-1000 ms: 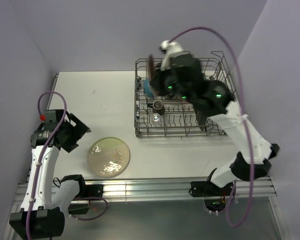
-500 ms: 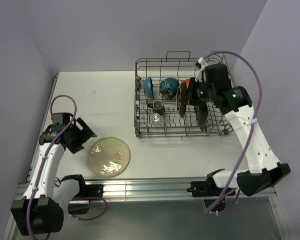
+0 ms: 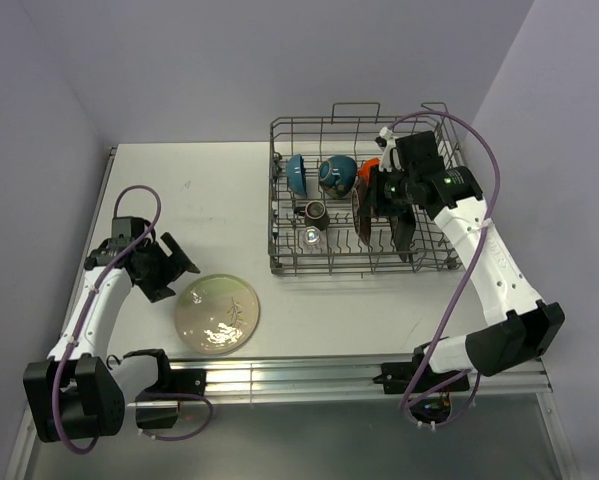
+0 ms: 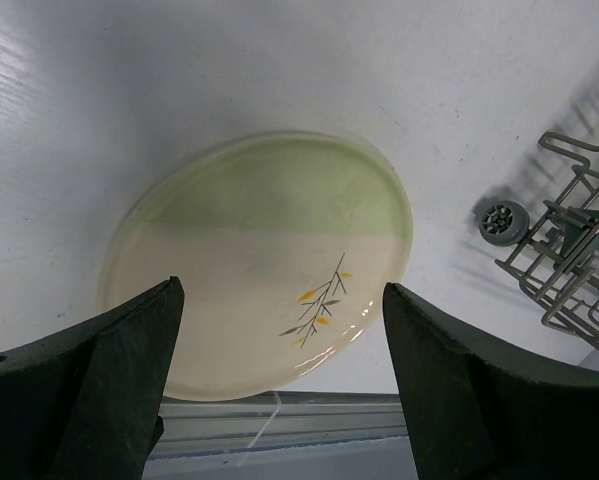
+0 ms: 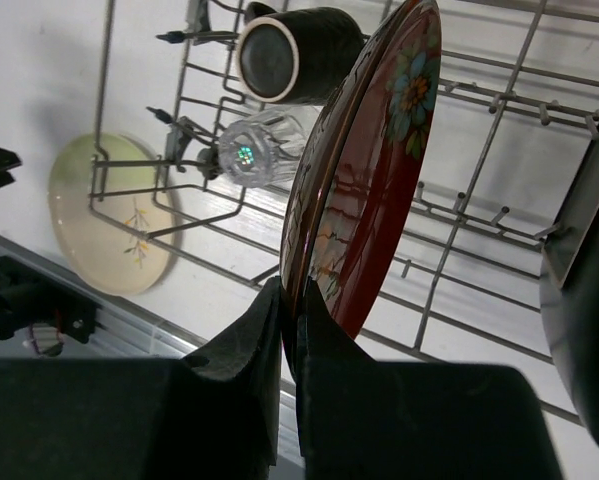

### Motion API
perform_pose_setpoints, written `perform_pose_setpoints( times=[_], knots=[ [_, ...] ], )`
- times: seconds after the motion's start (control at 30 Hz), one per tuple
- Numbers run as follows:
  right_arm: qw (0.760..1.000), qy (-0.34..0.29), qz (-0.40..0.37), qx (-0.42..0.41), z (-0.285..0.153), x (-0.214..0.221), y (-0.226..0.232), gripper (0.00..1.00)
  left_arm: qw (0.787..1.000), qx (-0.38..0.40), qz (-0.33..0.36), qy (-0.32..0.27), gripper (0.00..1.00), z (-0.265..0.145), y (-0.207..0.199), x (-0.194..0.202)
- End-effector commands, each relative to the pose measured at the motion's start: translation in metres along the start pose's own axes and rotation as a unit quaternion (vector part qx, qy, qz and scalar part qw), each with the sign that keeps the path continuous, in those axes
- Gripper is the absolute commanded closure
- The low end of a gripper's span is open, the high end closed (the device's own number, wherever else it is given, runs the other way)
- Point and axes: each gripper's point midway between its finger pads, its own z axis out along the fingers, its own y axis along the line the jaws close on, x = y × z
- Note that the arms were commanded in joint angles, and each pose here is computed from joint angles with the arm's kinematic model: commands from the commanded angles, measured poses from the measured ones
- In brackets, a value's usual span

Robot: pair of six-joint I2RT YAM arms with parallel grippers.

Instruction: Load the mixed dishes into the dish rack

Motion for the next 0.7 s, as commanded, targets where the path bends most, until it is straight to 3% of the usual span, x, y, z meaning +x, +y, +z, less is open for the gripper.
perform_pose_setpoints(
  times=[0.0, 0.37, 0.67],
  knots=[
    [0.999, -0.039, -0.022, 0.009, 0.005, -0.021, -0.005, 1.00, 0.999, 0.029, 0.022, -0.019, 0.14, -0.007, -0.019, -0.016],
    [0.998, -0.051, -0.016, 0.036, 0.010, -0.024, -0.016, 1.00, 0.999, 0.018, 0.033, -0.006, 0.14, 0.005, -0.020, -0.023],
    [0.997, -0.006, 0.001, 0.076, 0.033, -0.012, -0.037, 1.00, 0.999, -0.034, 0.013, 0.013, 0.14, 0.016, -0.006, -0.027]
  ],
)
